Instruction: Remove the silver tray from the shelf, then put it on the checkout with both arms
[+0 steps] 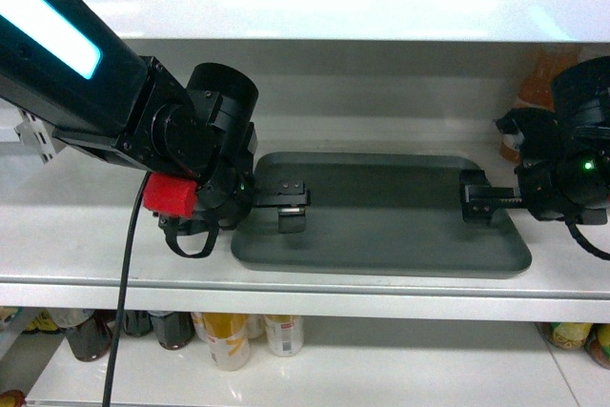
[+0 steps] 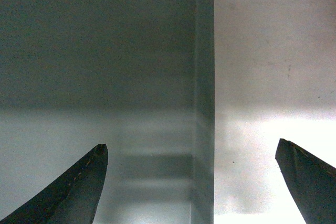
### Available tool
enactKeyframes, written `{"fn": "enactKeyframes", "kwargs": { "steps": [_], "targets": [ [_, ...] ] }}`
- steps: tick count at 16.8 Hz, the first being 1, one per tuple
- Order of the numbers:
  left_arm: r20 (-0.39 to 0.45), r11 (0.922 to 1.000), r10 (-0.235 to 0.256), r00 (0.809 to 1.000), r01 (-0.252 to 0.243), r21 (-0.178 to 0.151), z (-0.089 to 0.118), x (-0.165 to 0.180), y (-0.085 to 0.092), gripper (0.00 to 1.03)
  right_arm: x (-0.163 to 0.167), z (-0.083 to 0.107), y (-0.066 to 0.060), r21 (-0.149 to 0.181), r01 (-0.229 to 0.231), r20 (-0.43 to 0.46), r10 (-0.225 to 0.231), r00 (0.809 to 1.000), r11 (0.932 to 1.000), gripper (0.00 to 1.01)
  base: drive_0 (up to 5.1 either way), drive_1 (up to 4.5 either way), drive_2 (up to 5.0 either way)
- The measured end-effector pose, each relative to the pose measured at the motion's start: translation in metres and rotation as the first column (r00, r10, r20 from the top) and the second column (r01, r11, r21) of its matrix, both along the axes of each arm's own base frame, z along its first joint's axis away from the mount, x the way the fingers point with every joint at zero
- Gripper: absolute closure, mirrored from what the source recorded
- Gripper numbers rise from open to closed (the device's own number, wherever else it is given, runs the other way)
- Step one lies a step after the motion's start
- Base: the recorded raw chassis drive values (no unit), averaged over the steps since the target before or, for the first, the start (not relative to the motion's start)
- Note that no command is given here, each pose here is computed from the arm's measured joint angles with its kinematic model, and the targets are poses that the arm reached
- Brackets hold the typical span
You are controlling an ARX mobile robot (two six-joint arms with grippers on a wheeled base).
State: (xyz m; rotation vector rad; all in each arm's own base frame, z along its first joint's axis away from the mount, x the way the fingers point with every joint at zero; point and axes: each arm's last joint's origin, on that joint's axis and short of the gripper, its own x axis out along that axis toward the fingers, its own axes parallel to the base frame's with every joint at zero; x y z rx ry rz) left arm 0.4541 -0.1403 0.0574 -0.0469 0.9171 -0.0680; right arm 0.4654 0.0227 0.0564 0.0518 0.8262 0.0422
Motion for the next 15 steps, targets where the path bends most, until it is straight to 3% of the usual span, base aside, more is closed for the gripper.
{"fn": "enactKeyframes", "kwargs": {
  "steps": [3, 5, 6, 7, 10, 12, 15],
  "targets": [
    [-0.018, 0.9998, 0.004, 1.0, -0.004, 0.019, -0.005, 0.002, -0.002, 0.07, 0.02, -0.011, 0.0, -0.022, 0.006, -0.053, -0.007, 0.999, 0.9998, 0.03, 0.0, 0.0, 0.0],
    [-0.061, 0.9999, 0.009, 0.998, -0.008, 0.011, -0.01, -0.002, 0.005, 0.58, 0.019, -0.015, 0.001, -0.007, -0.013, -0.07, 0.012, 0.997, 0.9999, 0.55, 0.0, 0.0, 0.0],
    [-0.053, 0.9994, 0.029, 0.998, -0.029, 0.017, -0.012, -0.006, 0.011, 0.82, 0.016, -0.019, -0.001, -0.02, 0.001, -0.056, -0.002, 0.998, 0.9998, 0.79, 0.0, 0.0, 0.0],
    [-0.034, 0.999, 0.044, 0.998, -0.044, 0.002, -0.012, -0.01, 0.017, 1.0, 0.01, -0.02, -0.004, -0.013, 0.02, -0.013, -0.02, 1.0, 0.9997, 0.98, 0.0, 0.0, 0.0],
    [-0.012, 0.9983, 0.059, 0.998, -0.059, 0.0, -0.009, -0.022, 0.021, 1.0, -0.006, -0.02, -0.005, 0.018, 0.041, -0.001, -0.041, 0.999, 0.999, 0.98, 0.0, 0.0, 0.0],
    [0.014, 0.9977, 0.062, 0.998, -0.063, 0.027, -0.006, -0.04, 0.022, 1.0, -0.028, -0.018, -0.005, 0.052, 0.043, -0.003, -0.043, 0.999, 0.9977, 0.98, 0.0, 0.0, 0.0],
    [0.042, 0.9982, 0.043, 0.998, -0.045, 0.039, 0.002, -0.068, 0.021, 1.0, -0.06, -0.01, -0.006, 0.07, 0.054, 0.007, -0.055, 0.998, 0.9961, 0.98, 0.0, 0.0, 0.0]
  ]
}}
